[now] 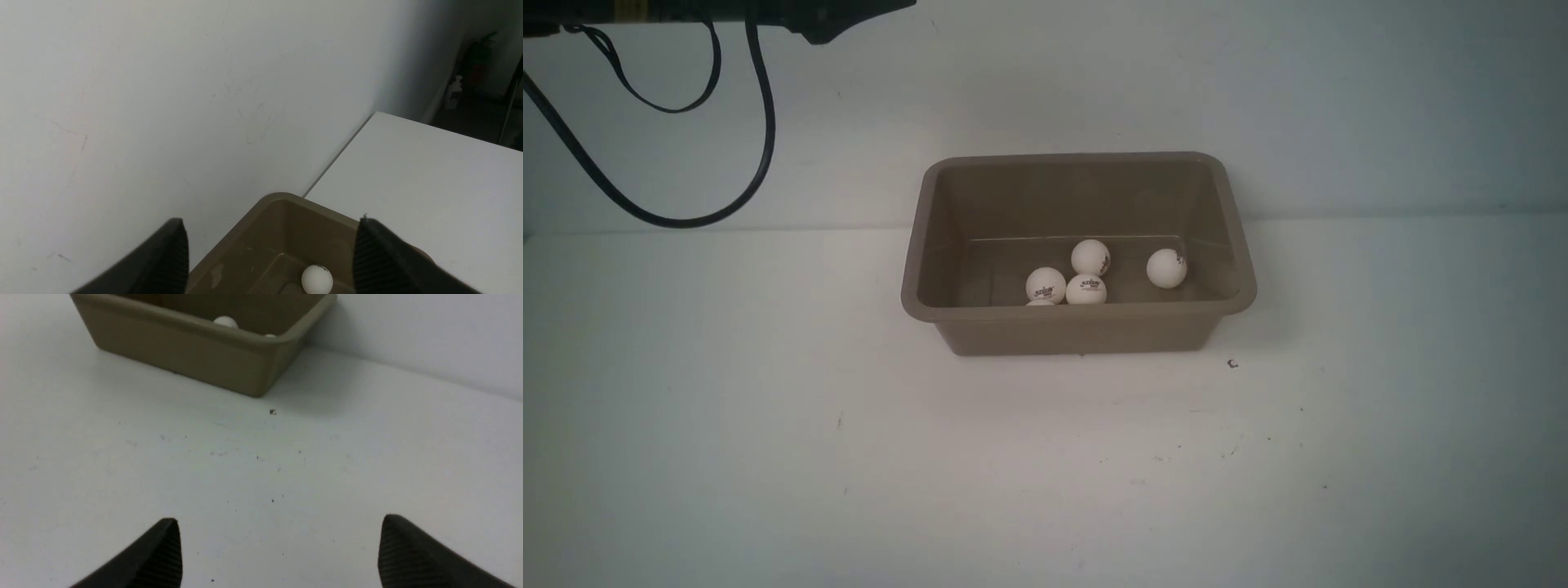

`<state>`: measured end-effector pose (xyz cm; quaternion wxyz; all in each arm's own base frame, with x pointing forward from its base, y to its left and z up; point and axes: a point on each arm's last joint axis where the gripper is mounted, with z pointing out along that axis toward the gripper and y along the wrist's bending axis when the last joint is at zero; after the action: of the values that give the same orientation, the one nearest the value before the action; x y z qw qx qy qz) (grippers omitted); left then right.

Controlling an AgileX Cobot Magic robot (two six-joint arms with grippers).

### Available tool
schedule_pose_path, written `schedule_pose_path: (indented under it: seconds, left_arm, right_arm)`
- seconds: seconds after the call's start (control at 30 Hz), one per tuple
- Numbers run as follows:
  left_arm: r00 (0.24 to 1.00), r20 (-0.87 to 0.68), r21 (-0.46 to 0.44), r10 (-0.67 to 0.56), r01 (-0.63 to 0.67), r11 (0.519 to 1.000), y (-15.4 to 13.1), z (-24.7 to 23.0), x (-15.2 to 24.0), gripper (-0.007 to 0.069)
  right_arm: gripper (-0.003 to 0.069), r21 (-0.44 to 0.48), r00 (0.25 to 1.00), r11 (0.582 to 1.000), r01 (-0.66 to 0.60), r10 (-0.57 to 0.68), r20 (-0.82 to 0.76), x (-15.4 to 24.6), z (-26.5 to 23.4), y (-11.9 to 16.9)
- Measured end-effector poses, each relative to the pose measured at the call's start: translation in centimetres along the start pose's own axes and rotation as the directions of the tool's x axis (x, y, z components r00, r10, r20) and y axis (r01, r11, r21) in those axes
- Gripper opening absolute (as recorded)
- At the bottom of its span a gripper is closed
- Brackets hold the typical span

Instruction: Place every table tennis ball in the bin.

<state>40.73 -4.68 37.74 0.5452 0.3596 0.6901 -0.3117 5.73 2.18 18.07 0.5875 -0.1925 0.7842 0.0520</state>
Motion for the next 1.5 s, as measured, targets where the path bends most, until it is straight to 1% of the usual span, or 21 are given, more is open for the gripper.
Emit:
schedule_pose_path:
  seconds: [0.13, 0.53, 0.63, 0.67, 0.7, 0.73, 0.77, 0.83, 0.87, 0.97, 1.17, 1.23, 1.27, 1.3, 1.33, 1.4, 1.43, 1.5]
  left_arm:
    - [1.0, 0.0, 0.0, 0.0, 0.0, 1.0, 0.0, 0.0, 0.0, 0.0489]
    - [1.0, 0.0, 0.0, 0.0, 0.0, 1.0, 0.0, 0.0, 0.0, 0.0489]
    - [1.0, 0.007, 0.001, -0.016, 0.016, 1.0, 0.0, 0.0, -0.1, 0.0489]
    - [0.999, 0.015, 0.003, -0.032, 0.032, 0.999, 0.0, 0.0, -0.1, 0.0489]
    - [0.997, 0.04, 0.042, -0.066, 0.065, 0.997, -0.1, 0.0, -0.4, 0.0489]
    - [0.997, 0.04, 0.042, -0.066, 0.065, 0.997, -0.1, 0.0, -0.4, 0.0489]
    - [0.988, 0.098, 0.016, -0.123, 0.122, 0.992, 0.0, 0.0, -0.9, 0.0489]
    - [0.974, 0.154, 0.0, -0.167, 0.169, 0.986, 0.2, 0.0, -1.4, 0.0489]
    - [0.96, 0.205, -0.033, -0.192, 0.203, 0.979, 0.6, 0.1, -1.8, 0.0489]
    - [0.937, 0.269, -0.083, -0.222, 0.253, 0.964, 1.1, 0.1, -2.3, 0.0489]
    - [0.917, 0.319, -0.12, -0.24, 0.29, 0.95, 1.5, 0.1, -2.6, 0.0489]
    - [0.883, 0.395, -0.156, -0.253, 0.335, 0.929, 2.1, -0.2, -3.1, 0.0489]
    - [0.877, 0.423, -0.193, -0.23, 0.335, 0.922, 2.3, -0.2, -3.3, 0.0489]
    - [0.871, 0.439, -0.203, -0.222, 0.337, 0.919, 2.4, -0.2, -3.5, 0.0489]
    - [0.878, 0.459, -0.287, -0.137, 0.293, 0.912, 2.7, -0.1, -3.9, 0.0489]
    - [0.891, 0.452, -0.385, -0.037, 0.232, 0.893, 2.8, 0.2, -4.4, 0.0489]
    - [0.908, 0.414, -0.45, 0.057, 0.15, 0.88, 2.6, 0.6, -4.7, 0.0489]
    - [0.92, 0.35, -0.523, 0.174, 0.037, 0.852, 2.1, 1.3, -5.3, 0.0489]
  right_arm:
    - [0.0589, -0.008, 1.0, 1.0, 0.0, 0.0, -0.019, 0.6, 0.1, 0.1]
    - [0.0589, 0.006, 1.0, 1.0, 0.03, -0.03, 0.001, 0.6, 0.0, 0.1]
    - [0.0589, 0.009, 1.0, 1.0, 0.03, -0.03, 0.007, 0.5, 0.0, 0.0]
    - [0.0589, 0.009, 1.0, 0.999, 0.031, -0.031, 0.007, 0.5, 0.0, 0.0]
    - [0.0589, 0.009, 0.999, 0.999, 0.033, -0.033, 0.007, 0.5, 0.0, 0.0]
    - [0.0589, 0.01, 0.999, 0.999, 0.032, -0.033, 0.007, 0.5, 0.0, 0.0]
    - [0.0589, 0.01, 0.999, 0.999, 0.033, -0.033, 0.008, 0.6, 0.0, 0.0]
    - [0.0589, 0.011, 0.999, 0.999, 0.033, -0.033, 0.009, 0.5, 0.0, 0.0]
    - [0.0589, 0.011, 0.999, 0.999, 0.033, -0.033, 0.01, 0.5, 0.0, 0.0]
    - [0.0589, 0.011, 0.999, 0.999, 0.033, -0.033, 0.01, 0.5, 0.0, 0.0]
    - [0.0589, 0.012, 0.999, 0.999, 0.034, -0.034, 0.01, 0.6, 0.0, 0.0]
    - [0.0589, 0.012, 0.999, 0.999, 0.049, -0.049, 0.01, 0.6, 0.0, 0.0]
    - [0.0589, 0.012, 0.998, 0.998, 0.054, -0.054, 0.01, 0.6, 0.0, 0.0]
    - [0.0589, 0.012, 0.998, 0.998, 0.054, -0.054, 0.01, 0.6, 0.0, 0.0]
    - [0.0589, 0.012, 0.998, 0.998, 0.057, -0.057, 0.01, 0.6, 0.0, 0.0]
    - [0.0589, 0.012, 0.998, 0.998, 0.057, -0.057, 0.01, 0.6, 0.0, 0.0]
    - [0.0589, 0.012, 0.998, 0.998, 0.058, -0.058, 0.01, 0.6, 0.0, 0.0]
    - [0.0589, 0.012, 0.998, 0.998, 0.058, -0.058, 0.011, 0.5, 0.0, 0.0]
